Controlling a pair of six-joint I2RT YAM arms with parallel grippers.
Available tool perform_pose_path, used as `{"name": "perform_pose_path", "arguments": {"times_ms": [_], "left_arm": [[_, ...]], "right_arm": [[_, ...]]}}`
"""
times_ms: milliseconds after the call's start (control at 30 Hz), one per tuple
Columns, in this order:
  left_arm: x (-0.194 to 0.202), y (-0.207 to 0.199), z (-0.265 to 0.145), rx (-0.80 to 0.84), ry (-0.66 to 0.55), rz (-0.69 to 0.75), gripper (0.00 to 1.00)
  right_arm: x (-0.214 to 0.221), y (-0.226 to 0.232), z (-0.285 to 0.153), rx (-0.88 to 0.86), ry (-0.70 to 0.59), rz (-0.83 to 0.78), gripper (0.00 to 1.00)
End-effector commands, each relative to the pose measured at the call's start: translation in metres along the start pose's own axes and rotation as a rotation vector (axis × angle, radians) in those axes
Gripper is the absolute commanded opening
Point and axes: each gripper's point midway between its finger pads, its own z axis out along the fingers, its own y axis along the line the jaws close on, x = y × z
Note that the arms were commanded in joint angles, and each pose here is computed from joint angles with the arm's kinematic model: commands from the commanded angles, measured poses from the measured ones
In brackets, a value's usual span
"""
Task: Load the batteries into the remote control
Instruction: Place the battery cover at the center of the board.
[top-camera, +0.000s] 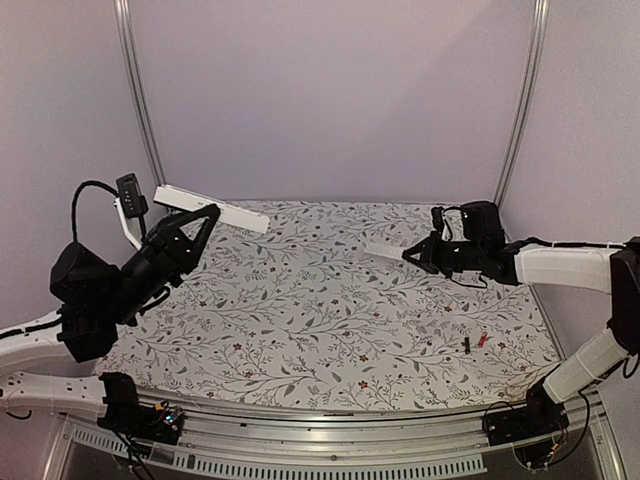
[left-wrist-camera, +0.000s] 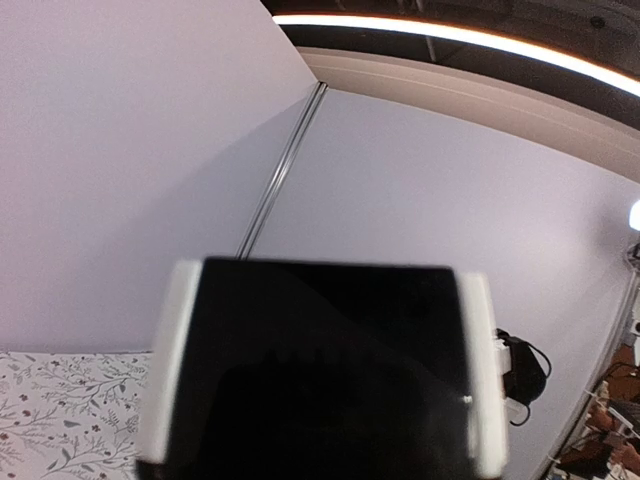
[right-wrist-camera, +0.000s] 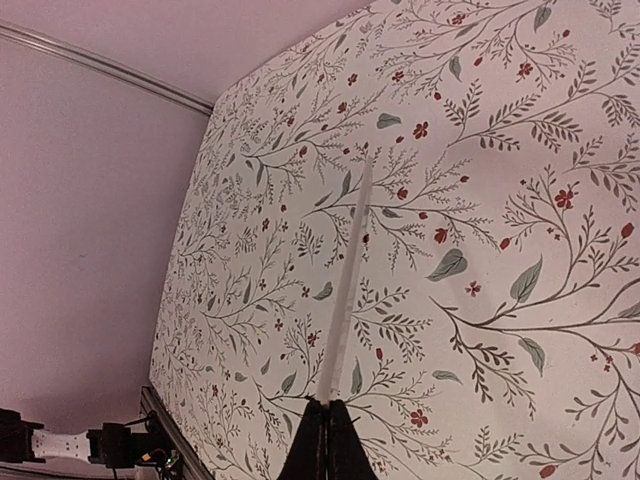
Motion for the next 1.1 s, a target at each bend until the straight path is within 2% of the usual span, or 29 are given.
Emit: {"name": "perform_pose_path", "arguments": {"times_ms": [0,167,367,400,433,467,500,533,633,700,767,800,900,933,1033,1067], "left_arm": [[-0.001,-0.003,-0.008,0.012,0.005,0.011,0.0],[-0.009,-0.009,-0.013,0.026,0.011,0.025,0.0],[-0.024,-0.017,-0.019,0.036,0.005,0.045,0.0],[-0.027,-0.018,-0.019,0.039,0.001,0.049,0.0],[-0.03,-0.02,-0.019,0.042,-0.001,0.055,0.0],[-0.03,-0.021,-0.019,0.042,0.006,0.061,0.0],[-0.032,-0.023,-0.019,0.047,0.008,0.065,0.0],[-0.031,-0.024,-0.018,0.052,0.019,0.069,0.0],[-0.028,-0.028,-0.014,0.068,0.045,0.082,0.0],[-0.023,-0.032,-0.012,0.093,0.065,0.098,0.0],[-0.016,-0.037,-0.009,0.132,0.087,0.14,0.0],[-0.011,-0.038,-0.008,0.149,0.101,0.164,0.0],[0.008,-0.041,-0.002,0.196,0.154,0.234,0.0],[0.016,-0.043,0.0,0.218,0.174,0.253,0.0],[0.039,-0.051,0.001,0.317,0.219,0.315,0.0],[0.045,-0.053,0.002,0.345,0.226,0.335,0.0]], "right_arm": [[0.006,-0.023,0.012,-0.01,0.003,0.155,0.0],[0.04,-0.057,0.03,0.041,0.095,0.257,0.0],[0.063,-0.09,0.023,0.166,0.102,0.316,0.0],[0.067,-0.096,0.022,0.185,0.104,0.32,0.05],[0.07,-0.1,0.021,0.199,0.109,0.325,0.21],[0.072,-0.102,0.021,0.208,0.114,0.33,0.28],[0.073,-0.104,0.021,0.216,0.12,0.334,0.39],[0.073,-0.105,0.02,0.228,0.123,0.332,0.45],[0.06,-0.103,0.009,0.308,0.115,0.284,0.55],[0.039,-0.088,-0.001,0.359,0.093,0.191,0.59],[0.004,-0.037,-0.006,0.323,0.042,0.014,0.65],[-0.004,0.0,-0.008,0.267,0.034,-0.143,0.71],[0.001,0.128,-0.024,0.002,-0.001,-0.543,0.97],[0.018,0.168,-0.031,-0.098,-0.006,-0.72,0.99],[0.053,0.249,-0.07,-0.422,-0.076,-1.02,0.99],[0.065,0.267,-0.085,-0.552,-0.074,-1.062,0.99]]}}
